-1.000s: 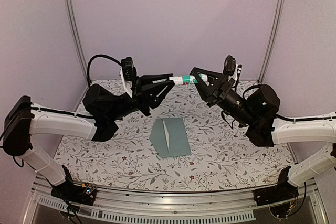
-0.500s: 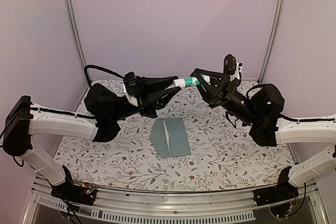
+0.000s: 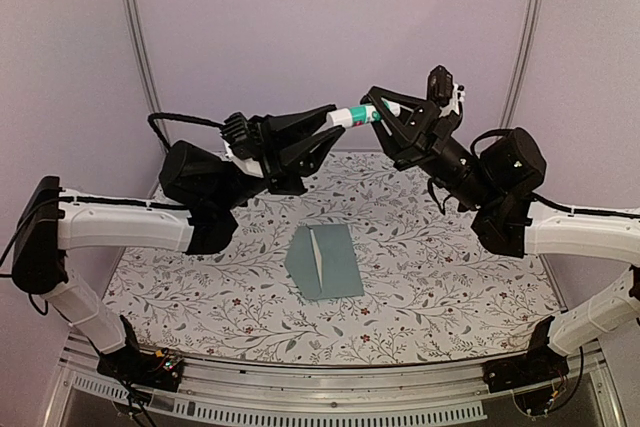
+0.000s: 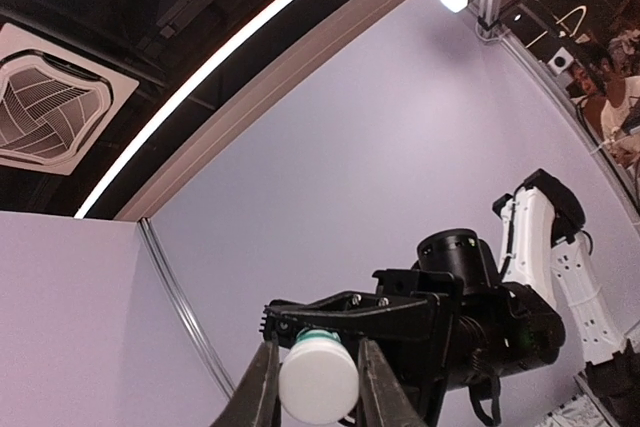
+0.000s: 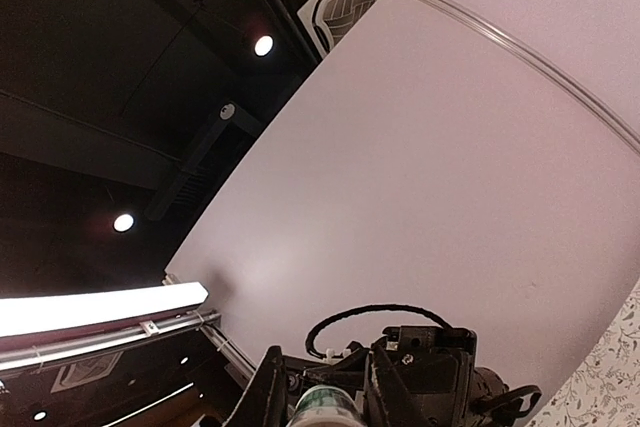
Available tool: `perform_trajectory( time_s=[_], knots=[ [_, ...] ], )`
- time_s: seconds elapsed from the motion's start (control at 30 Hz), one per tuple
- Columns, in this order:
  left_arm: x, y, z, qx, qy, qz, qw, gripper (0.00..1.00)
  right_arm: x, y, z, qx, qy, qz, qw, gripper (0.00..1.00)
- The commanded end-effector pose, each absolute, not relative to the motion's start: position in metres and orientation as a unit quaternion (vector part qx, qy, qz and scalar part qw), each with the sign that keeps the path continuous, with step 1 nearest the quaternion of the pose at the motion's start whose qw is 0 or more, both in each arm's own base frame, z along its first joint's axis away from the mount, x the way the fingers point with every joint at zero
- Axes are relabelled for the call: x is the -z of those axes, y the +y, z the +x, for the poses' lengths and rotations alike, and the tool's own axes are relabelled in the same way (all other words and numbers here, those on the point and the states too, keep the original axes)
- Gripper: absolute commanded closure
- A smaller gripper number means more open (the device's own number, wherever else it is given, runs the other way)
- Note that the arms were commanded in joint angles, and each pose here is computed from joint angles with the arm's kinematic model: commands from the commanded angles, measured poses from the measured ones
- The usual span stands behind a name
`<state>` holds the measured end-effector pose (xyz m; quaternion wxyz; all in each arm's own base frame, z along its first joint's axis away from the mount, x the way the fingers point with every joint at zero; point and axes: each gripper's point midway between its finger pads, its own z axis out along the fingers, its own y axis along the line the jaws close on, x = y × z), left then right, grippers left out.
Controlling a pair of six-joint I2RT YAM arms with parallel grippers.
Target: Place the letter into the envelope and seal it
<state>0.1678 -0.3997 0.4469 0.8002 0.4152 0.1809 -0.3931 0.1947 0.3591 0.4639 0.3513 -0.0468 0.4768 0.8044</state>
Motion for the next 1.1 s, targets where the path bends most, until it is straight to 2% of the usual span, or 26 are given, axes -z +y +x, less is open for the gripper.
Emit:
perform_trajectory(
  time_s=[0.0, 0.47, 0.6, 0.83, 1.07],
  knots=[
    [-0.361, -0.452, 0.200, 0.460, 0.350, 0.449, 0.681, 1.00, -0.407, 0.414, 0.167, -0.745, 0.577, -0.125, 0.309, 1.00],
    [-0.364, -0.431, 0.213, 0.611, 0.376, 0.366, 0.593, 1.00, -0.407, 0.428, 0.155, -0.712, 0.578, -0.174, 0.357, 1.00],
    [-0.355, -0.435, 0.207, 0.577, 0.363, 0.412, 0.605, 1.00, -0.402, 0.427, 0.154, -0.711, 0.587, -0.170, 0.348, 1.00],
    [-0.335, -0.428, 0.204, 0.455, 0.322, 0.478, 0.679, 0.99, -0.400, 0.414, 0.153, -0.717, 0.601, -0.140, 0.325, 1.00],
    [-0.330, -0.432, 0.204, 0.440, 0.321, 0.489, 0.681, 0.86, -0.397, 0.402, 0.158, -0.714, 0.605, -0.118, 0.332, 1.00]
  ],
)
